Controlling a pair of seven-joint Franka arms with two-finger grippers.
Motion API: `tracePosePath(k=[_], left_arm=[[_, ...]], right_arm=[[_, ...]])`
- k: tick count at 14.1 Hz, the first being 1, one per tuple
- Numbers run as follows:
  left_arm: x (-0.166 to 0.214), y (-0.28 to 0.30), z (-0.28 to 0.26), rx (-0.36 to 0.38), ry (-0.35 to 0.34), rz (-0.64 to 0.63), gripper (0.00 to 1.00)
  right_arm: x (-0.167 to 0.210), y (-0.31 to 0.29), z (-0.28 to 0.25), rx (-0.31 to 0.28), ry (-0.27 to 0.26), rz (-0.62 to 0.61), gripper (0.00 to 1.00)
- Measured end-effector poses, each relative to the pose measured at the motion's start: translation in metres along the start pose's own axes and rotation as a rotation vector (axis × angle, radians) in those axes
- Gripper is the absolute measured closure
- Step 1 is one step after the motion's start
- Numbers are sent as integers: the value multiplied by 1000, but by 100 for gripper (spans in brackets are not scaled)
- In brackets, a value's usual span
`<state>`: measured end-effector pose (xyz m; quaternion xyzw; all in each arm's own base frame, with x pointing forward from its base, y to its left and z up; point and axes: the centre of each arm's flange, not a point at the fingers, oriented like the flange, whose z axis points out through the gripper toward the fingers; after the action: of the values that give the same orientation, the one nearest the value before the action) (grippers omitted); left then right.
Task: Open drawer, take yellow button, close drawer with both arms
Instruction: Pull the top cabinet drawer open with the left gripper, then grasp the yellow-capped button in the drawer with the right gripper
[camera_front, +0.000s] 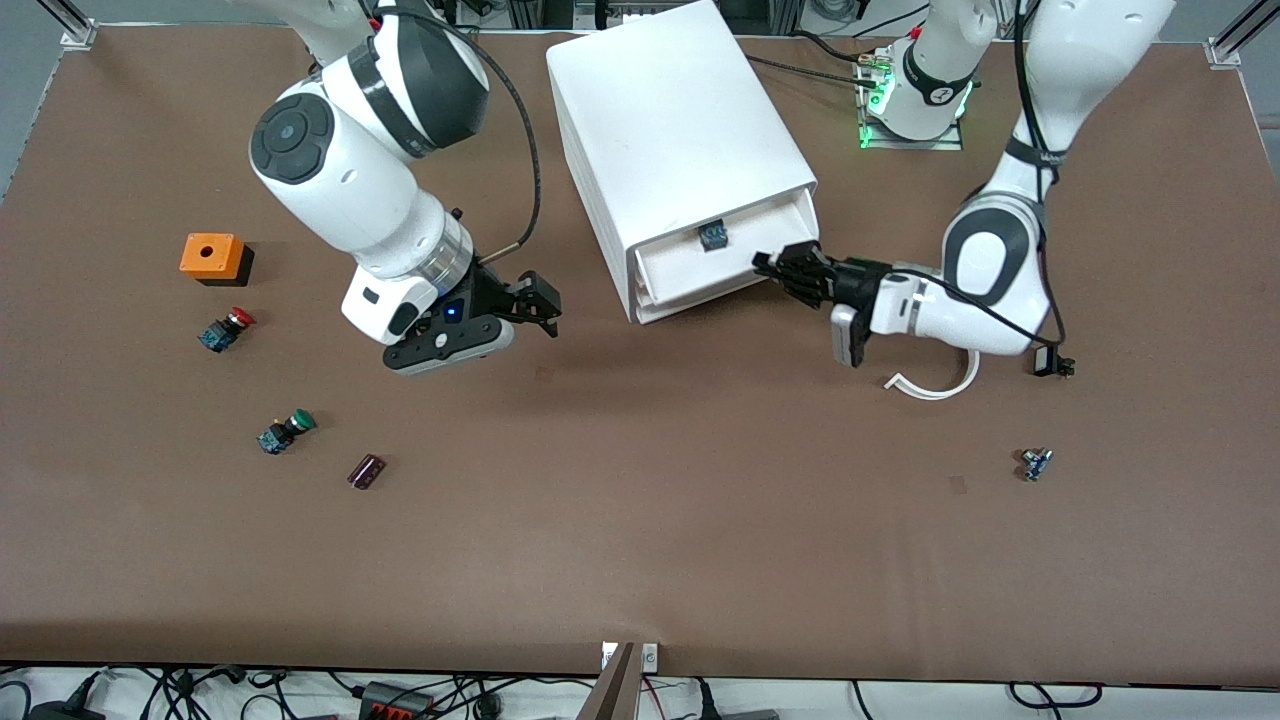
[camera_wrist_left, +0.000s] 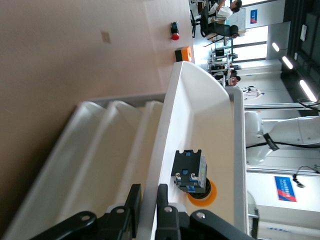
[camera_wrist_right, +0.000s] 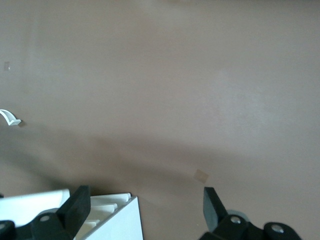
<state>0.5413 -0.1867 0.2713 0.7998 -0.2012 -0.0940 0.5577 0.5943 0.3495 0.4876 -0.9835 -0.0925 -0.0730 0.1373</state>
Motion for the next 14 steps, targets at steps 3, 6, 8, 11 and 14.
tracePosePath(k=[3, 6, 8, 11, 14], left_arm=[[26, -12, -32, 30, 30, 32, 83], [35, -22, -39, 29, 19, 42, 82], [36, -23, -41, 59, -9, 53, 65], [42, -11, -51, 76, -23, 57, 34], [44, 17, -77, 161, -70, -32, 5]], right_arm=[[-5, -27, 4, 14, 16, -35, 0], [-10, -72, 9, 26, 28, -48, 0], [-11, -99, 19, 19, 40, -51, 0], [-18, -136, 43, -15, 54, -55, 0], [-38, -183, 60, -59, 85, -42, 0]])
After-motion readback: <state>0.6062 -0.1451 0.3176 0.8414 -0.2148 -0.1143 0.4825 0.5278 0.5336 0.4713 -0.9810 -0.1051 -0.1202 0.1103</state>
